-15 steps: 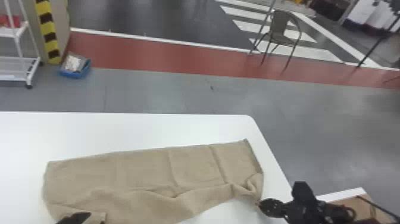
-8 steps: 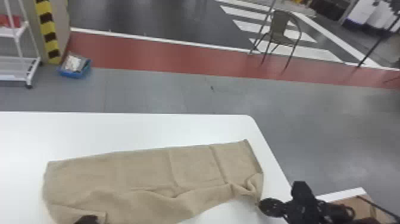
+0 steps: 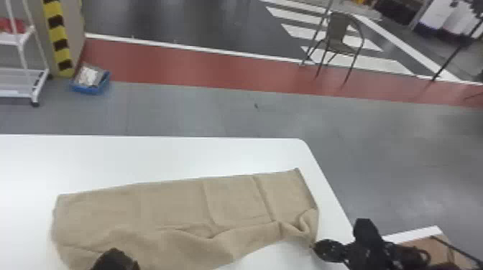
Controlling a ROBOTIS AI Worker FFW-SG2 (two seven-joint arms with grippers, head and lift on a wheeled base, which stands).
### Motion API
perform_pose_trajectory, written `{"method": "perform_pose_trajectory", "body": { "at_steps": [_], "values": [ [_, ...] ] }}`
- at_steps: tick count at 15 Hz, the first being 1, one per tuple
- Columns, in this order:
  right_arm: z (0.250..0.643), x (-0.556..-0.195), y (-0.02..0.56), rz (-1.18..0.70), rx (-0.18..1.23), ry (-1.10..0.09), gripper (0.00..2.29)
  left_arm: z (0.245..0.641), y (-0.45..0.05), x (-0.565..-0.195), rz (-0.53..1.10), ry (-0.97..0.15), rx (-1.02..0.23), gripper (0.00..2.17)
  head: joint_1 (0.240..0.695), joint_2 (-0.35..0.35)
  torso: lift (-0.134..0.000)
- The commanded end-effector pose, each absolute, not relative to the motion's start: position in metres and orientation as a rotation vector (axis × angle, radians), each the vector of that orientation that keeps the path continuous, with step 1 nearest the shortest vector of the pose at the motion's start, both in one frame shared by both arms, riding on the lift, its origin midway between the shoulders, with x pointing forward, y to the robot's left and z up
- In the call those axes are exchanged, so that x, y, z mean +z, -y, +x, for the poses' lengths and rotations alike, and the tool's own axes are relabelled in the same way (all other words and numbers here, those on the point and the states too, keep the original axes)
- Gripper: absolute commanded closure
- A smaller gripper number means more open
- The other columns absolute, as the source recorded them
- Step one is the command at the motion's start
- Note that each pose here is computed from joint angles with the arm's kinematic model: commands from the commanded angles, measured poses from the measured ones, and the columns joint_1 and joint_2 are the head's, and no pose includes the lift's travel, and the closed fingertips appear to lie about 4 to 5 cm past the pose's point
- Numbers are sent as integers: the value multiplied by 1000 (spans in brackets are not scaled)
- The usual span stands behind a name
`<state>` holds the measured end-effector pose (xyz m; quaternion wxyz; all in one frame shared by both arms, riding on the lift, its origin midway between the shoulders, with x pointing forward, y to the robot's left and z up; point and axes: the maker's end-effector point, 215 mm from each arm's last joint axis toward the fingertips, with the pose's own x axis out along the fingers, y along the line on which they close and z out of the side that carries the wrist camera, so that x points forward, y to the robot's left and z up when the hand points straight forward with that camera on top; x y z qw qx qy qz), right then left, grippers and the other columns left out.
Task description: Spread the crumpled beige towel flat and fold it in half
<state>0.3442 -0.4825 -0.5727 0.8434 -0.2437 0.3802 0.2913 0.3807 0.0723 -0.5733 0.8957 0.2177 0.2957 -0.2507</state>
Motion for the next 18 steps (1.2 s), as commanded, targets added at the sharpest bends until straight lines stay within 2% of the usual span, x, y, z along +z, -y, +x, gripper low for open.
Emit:
{"method": "perform_pose_trajectory", "body": {
  "at_steps": [1, 7, 8, 14, 18],
  "values": [
    [344, -573, 483, -515, 616, -804, 1355, 385, -72, -574, 458, -612, -519, 718, 695, -350, 0],
    [345, -571, 485, -514, 614, -800, 1355, 384, -83, -581, 504, -630, -507, 758, 695, -350, 0],
    [345, -571, 485, -514, 614, -800, 1355, 383, -85, -584, 508, -641, -502, 1038, 695, -350, 0],
    [346, -569, 487, -512, 608, -797, 1355, 381, -92, -578, 498, -646, -491, 1062, 695, -350, 0],
    [345, -562, 491, -494, 598, -797, 1355, 385, -116, -554, 460, -645, -437, 1062, 695, -350, 0]
  ]
}}
